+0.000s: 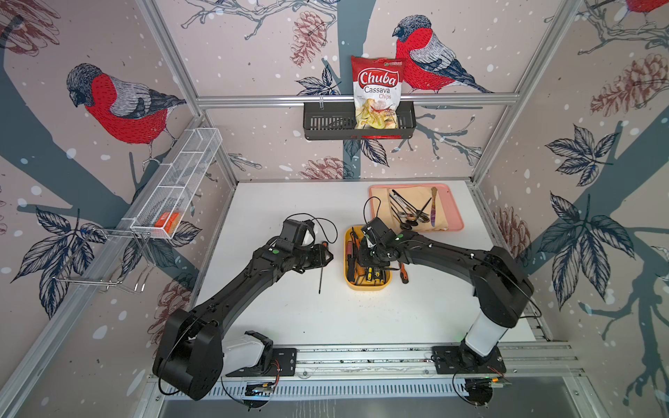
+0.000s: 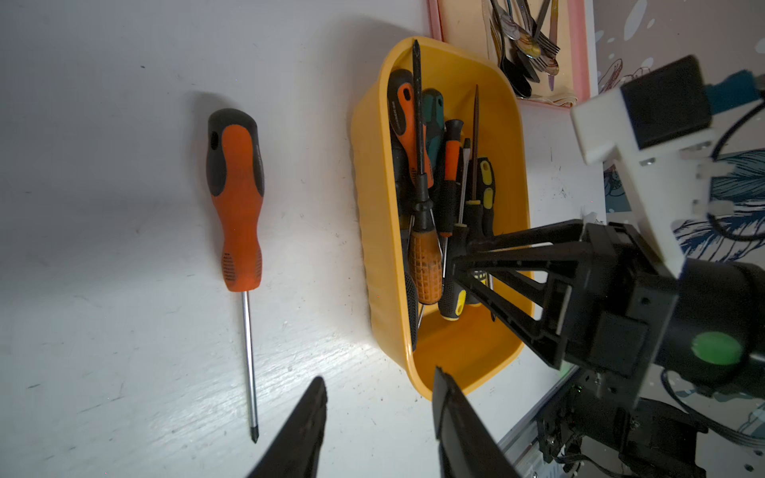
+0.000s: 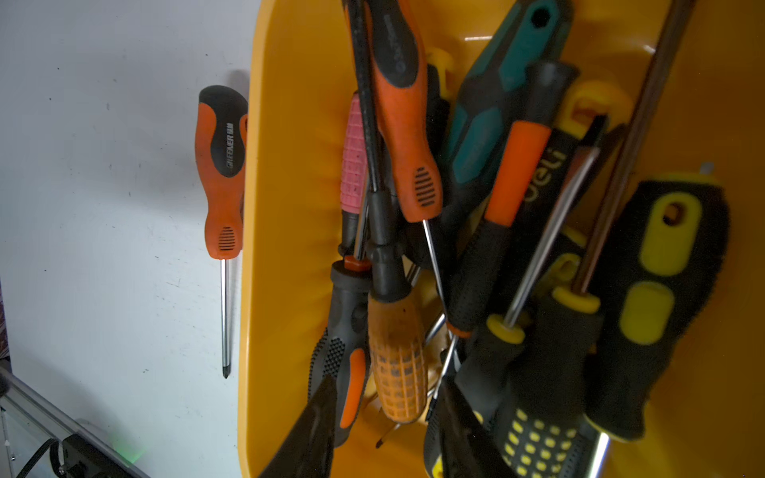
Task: Take out the screwdriver from the storage box
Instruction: Pick up the screwdriver from the storage box.
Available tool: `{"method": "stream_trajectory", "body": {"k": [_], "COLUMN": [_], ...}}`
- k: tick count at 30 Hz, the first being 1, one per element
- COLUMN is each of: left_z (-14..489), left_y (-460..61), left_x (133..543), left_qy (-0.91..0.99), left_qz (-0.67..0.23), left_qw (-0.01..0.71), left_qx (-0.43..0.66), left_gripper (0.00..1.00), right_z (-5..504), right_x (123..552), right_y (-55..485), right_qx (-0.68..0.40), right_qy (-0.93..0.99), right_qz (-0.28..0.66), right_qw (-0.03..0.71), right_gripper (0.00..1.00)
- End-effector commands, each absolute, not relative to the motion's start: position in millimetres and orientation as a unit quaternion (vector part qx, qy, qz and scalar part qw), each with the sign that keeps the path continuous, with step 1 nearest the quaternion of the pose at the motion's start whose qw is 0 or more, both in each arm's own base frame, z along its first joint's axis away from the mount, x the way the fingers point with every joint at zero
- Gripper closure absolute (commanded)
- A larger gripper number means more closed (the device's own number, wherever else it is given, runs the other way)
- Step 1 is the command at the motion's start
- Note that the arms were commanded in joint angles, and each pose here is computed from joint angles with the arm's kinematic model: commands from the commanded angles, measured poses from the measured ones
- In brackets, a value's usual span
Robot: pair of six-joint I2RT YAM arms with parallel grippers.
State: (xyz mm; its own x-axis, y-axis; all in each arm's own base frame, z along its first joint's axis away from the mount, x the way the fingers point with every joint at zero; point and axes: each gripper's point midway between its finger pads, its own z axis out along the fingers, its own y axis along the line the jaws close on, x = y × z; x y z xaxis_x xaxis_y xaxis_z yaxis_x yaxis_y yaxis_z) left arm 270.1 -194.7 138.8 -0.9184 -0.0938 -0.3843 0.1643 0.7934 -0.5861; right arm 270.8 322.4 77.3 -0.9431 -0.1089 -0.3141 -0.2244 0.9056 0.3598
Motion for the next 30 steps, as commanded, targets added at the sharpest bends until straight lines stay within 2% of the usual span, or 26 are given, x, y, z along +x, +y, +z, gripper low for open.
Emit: {"method": "stream_trajectory", "body": {"k": [1, 10, 17, 26, 30], "left_z": [146, 138, 133, 130, 128], "left_y": [-198, -197, -195, -193, -192], "left_x": [270, 264, 261, 258, 257], "left_qy": [0.917, 0.919, 0.920, 0.921, 0.921], "left_qz": [-0.338, -0.339, -0.338, -0.336, -0.336], "left_qw": [0.209, 0.203, 0.199, 0.196, 0.195], "left_qx": [0.026, 0.023, 0.020, 0.016, 0.012], "left_gripper": [0.56, 0.56, 0.56, 0.56, 0.56], "right_z": [73, 58, 49, 38, 35], "right_x": [272, 273, 276, 278, 277], "right_y": [319, 322, 326, 329, 330], "right_qx": [-0.088, -0.090, -0.095, -0.101, -0.104], "right_qy": [0.969, 0.975, 0.976, 0.978, 0.978], "right_qz": [0.180, 0.157, 0.151, 0.143, 0.142], "right_qw": [0.143, 0.131, 0.124, 0.116, 0.112], "right_gripper": [0.58, 0.56, 0.60, 0.61, 0.64]}}
